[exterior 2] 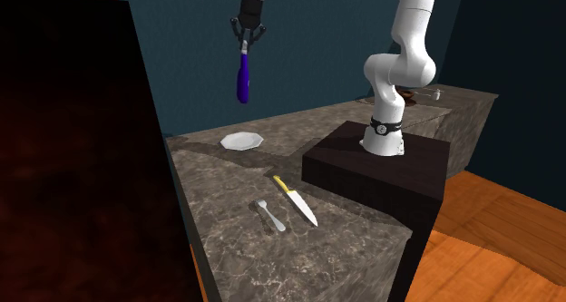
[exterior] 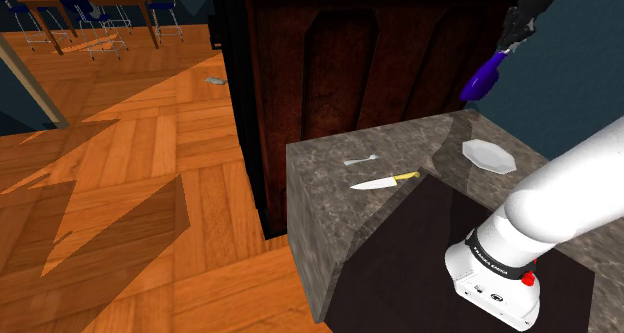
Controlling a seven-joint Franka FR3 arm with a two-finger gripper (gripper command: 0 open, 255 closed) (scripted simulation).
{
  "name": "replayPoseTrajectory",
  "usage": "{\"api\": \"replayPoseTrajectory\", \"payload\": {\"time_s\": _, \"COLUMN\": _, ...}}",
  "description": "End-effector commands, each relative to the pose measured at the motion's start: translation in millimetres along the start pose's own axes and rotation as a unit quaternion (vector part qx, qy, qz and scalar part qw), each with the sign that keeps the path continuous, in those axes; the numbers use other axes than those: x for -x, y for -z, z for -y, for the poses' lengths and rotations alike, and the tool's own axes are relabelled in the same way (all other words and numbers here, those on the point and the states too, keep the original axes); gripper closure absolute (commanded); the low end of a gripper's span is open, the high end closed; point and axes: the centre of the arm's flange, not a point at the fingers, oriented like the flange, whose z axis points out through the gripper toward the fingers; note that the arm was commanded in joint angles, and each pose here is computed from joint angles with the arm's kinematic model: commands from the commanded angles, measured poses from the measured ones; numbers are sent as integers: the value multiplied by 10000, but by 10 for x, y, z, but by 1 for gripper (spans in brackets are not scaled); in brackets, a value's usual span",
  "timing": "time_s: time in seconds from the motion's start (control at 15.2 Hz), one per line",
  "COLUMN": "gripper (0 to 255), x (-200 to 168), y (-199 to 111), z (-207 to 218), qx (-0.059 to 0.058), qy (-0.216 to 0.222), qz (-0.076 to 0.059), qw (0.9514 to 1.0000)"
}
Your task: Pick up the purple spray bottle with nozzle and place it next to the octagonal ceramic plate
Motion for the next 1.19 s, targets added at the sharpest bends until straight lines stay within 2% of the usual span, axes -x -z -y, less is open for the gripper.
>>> {"api": "replayPoseTrajectory", "payload": {"time_s": 0.0, "gripper": 255, "x": 254, "y": 20, "z": 84, "qx": 0, "qy": 9, "qz": -2, "qw": 10000}}
{"api": "replayPoseTrajectory", "payload": {"time_s": 1.12, "gripper": 255, "x": 2407, "y": 153, "z": 703, "qx": 1, "qy": 9, "qz": -2, "qw": 10000}}
